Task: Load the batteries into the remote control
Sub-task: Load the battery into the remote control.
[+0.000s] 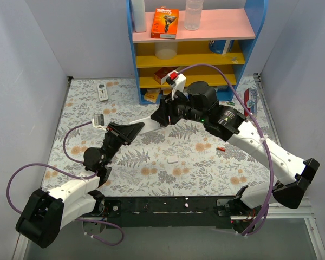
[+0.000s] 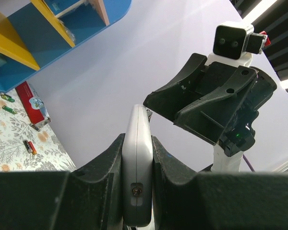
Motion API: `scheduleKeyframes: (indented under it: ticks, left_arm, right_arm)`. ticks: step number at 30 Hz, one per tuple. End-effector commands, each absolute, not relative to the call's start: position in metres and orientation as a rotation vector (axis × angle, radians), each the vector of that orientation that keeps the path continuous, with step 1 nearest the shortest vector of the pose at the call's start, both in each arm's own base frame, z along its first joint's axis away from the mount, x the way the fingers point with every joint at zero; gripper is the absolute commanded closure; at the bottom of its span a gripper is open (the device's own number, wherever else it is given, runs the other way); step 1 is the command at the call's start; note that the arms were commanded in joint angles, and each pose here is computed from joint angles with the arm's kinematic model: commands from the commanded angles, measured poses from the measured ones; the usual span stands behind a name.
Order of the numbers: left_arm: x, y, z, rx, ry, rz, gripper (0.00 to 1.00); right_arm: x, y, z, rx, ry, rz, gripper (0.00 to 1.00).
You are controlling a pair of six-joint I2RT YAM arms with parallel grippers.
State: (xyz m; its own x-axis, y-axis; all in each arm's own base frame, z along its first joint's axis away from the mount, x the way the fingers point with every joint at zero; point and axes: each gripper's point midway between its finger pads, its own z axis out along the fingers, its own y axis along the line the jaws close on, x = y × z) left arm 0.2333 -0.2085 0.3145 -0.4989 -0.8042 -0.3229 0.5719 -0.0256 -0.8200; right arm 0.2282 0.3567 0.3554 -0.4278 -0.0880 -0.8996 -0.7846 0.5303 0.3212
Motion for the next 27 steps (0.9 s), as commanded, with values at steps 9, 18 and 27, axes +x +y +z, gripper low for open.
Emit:
scheduleKeyframes:
  ticks: [9,18,27]
  left_arm:
    - [0.224,-0.207,0.331,-0.237,1.144,-1.757,1.0]
    - [0.224,-0.207,0.33,-0.237,1.15,-1.757,1.0]
    - [0.224,-0.209,0.328,-0.233,1.165,-1.757,1.0]
  right_arm:
    - [0.219,0.372,0.382,-0.766,1.745,1.079,0.49]
    - [0.221,0.374,0.394,-0.792,1.676,1.073,0.49]
    - [0.208,0.364,0.437,-1.074,1.369,0.925,0.35]
